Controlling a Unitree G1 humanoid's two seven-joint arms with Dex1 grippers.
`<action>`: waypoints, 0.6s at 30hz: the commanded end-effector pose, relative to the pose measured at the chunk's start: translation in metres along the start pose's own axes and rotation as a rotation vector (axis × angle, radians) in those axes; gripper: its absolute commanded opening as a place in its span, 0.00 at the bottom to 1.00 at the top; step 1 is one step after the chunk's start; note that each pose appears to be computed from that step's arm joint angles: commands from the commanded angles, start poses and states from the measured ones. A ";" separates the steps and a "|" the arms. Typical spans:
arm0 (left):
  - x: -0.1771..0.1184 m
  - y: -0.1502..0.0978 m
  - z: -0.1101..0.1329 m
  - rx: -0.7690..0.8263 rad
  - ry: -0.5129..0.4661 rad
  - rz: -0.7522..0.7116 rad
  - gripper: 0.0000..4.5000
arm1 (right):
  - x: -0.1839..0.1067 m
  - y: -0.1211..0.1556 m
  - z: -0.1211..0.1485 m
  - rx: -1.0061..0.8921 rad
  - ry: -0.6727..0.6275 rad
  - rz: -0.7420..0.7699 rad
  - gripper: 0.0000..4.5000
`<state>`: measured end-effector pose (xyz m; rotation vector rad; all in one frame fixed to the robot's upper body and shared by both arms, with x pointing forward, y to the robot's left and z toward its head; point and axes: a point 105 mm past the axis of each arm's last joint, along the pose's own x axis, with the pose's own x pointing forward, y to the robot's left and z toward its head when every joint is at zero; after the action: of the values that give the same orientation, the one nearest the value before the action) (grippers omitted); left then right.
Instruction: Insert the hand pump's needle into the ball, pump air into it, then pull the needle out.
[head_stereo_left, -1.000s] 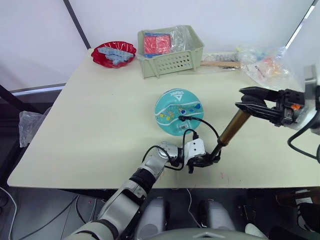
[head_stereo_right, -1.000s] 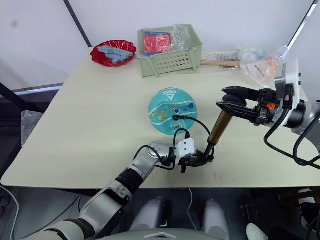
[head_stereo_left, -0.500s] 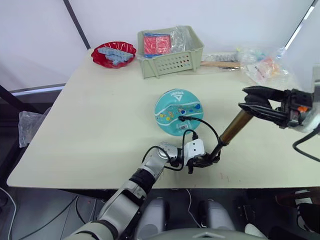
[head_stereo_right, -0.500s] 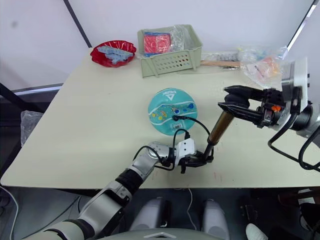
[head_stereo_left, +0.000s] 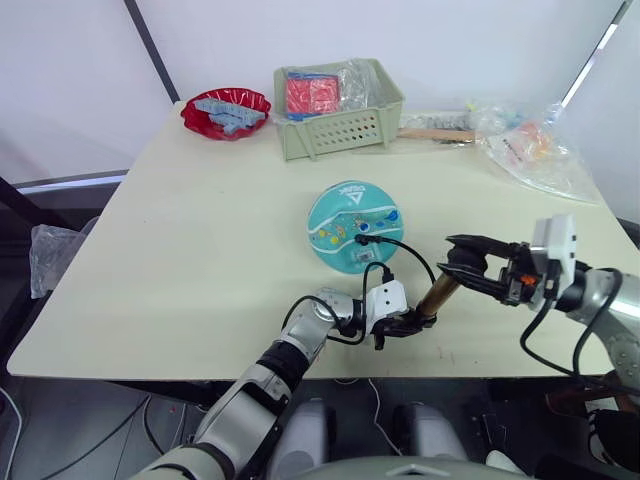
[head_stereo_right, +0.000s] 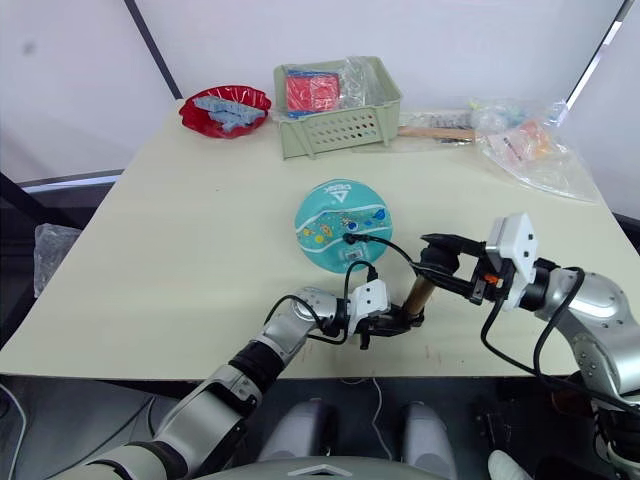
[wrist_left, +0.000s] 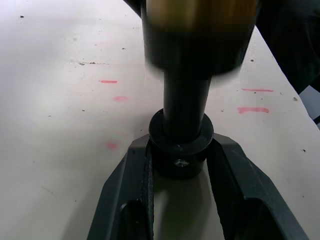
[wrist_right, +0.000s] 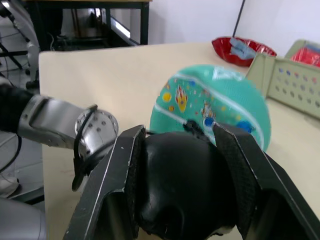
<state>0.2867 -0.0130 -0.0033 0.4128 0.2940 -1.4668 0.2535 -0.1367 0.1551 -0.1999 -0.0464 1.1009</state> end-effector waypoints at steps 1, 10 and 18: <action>-0.007 -0.016 -0.049 -0.095 0.172 -0.030 0.24 | -0.001 0.013 -0.048 0.103 0.132 0.016 0.36; -0.008 -0.014 -0.051 -0.095 0.177 -0.025 0.24 | 0.005 0.003 -0.013 0.043 0.035 0.015 0.36; -0.007 -0.013 -0.051 -0.093 0.178 -0.027 0.24 | -0.007 -0.017 0.045 -0.030 -0.024 0.021 0.36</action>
<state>0.2882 -0.0178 0.0034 0.4229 0.2641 -1.4884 0.2639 -0.1417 0.1721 -0.1889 0.0082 1.1110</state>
